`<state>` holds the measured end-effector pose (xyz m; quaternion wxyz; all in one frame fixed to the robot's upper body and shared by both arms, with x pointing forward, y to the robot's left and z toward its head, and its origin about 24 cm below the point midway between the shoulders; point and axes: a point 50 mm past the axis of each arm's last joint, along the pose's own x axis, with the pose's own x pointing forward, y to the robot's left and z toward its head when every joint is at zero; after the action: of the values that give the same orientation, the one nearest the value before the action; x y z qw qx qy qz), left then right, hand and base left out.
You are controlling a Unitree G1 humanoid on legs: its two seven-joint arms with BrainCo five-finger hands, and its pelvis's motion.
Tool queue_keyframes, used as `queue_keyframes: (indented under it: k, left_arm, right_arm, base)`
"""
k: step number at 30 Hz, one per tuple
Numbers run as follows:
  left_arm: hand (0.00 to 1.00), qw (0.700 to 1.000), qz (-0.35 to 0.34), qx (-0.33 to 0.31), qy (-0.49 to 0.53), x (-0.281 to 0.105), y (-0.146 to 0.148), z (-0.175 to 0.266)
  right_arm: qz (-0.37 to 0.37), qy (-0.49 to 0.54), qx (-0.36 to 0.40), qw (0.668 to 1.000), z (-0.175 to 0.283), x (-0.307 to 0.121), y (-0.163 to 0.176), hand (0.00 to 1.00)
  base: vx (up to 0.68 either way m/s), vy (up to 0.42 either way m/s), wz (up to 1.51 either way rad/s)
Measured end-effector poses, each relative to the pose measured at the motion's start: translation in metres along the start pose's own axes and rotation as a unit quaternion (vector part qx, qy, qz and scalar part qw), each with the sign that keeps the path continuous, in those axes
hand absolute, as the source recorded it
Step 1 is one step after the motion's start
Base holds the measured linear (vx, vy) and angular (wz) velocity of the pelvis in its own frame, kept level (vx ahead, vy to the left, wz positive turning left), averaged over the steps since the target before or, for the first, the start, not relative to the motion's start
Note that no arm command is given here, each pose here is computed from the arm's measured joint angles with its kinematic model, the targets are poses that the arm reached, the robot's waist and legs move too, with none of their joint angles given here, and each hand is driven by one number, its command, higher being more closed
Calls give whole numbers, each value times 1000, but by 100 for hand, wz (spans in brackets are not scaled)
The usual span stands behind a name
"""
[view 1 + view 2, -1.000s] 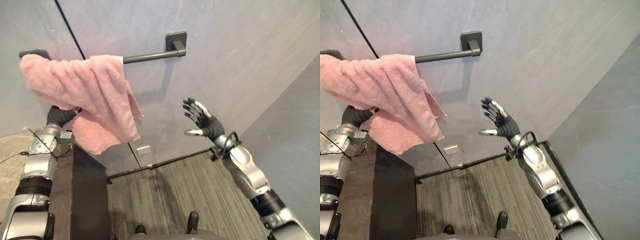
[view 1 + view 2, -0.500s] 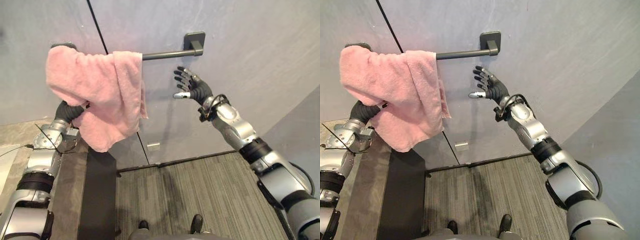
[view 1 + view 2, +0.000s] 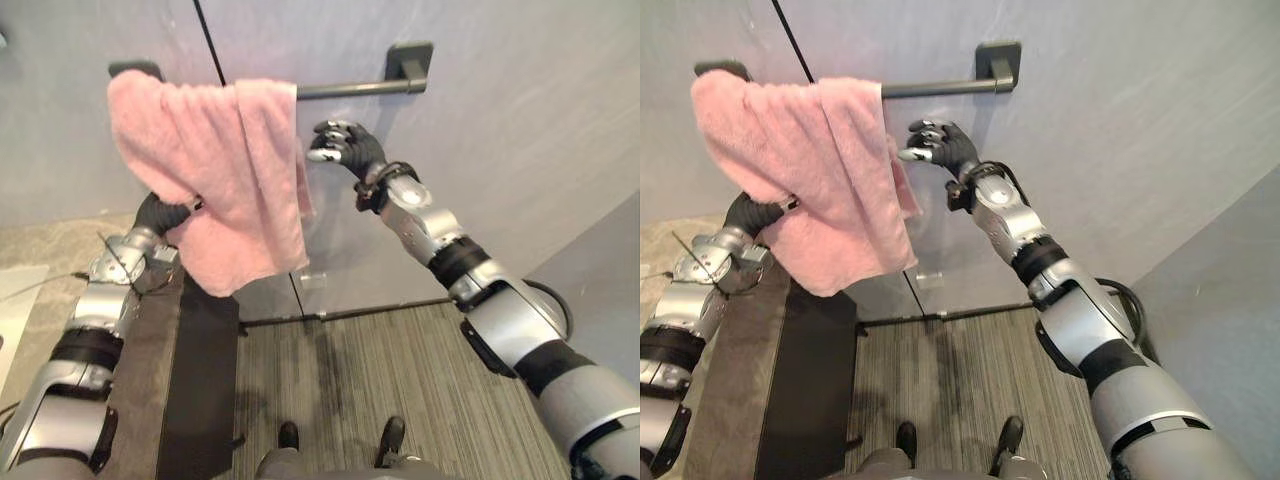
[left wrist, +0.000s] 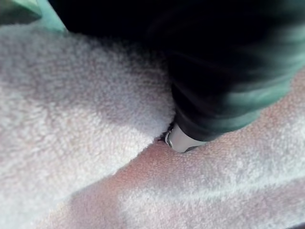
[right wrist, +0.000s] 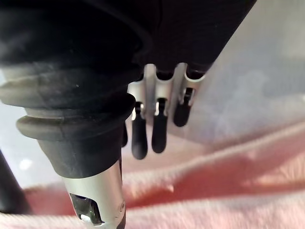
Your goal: Organize washtable
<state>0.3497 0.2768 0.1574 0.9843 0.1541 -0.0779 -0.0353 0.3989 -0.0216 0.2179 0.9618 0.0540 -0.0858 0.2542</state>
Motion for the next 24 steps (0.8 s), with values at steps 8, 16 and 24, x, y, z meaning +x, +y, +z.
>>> queue_keyframes:
  k: [8, 16, 24]
  left_arm:
    - [100, 999, 12, -8, -50, 35, -12, 40]
    - [100, 998, 35, -17, -50, 43, -14, 45]
    - [100, 997, 37, -20, -65, 45, -12, 53]
  right_arm:
    - [22, -14, 37, 999, 10, 13, 41, 0]
    - [30, -27, 33, 999, 20, 17, 55, 100]
    - [16, -55, 42, 997, 40, 20, 44, 100]
  base:
    - [-19, -5, 11]
    - [4, 40, 1]
    - [12, 39, 2]
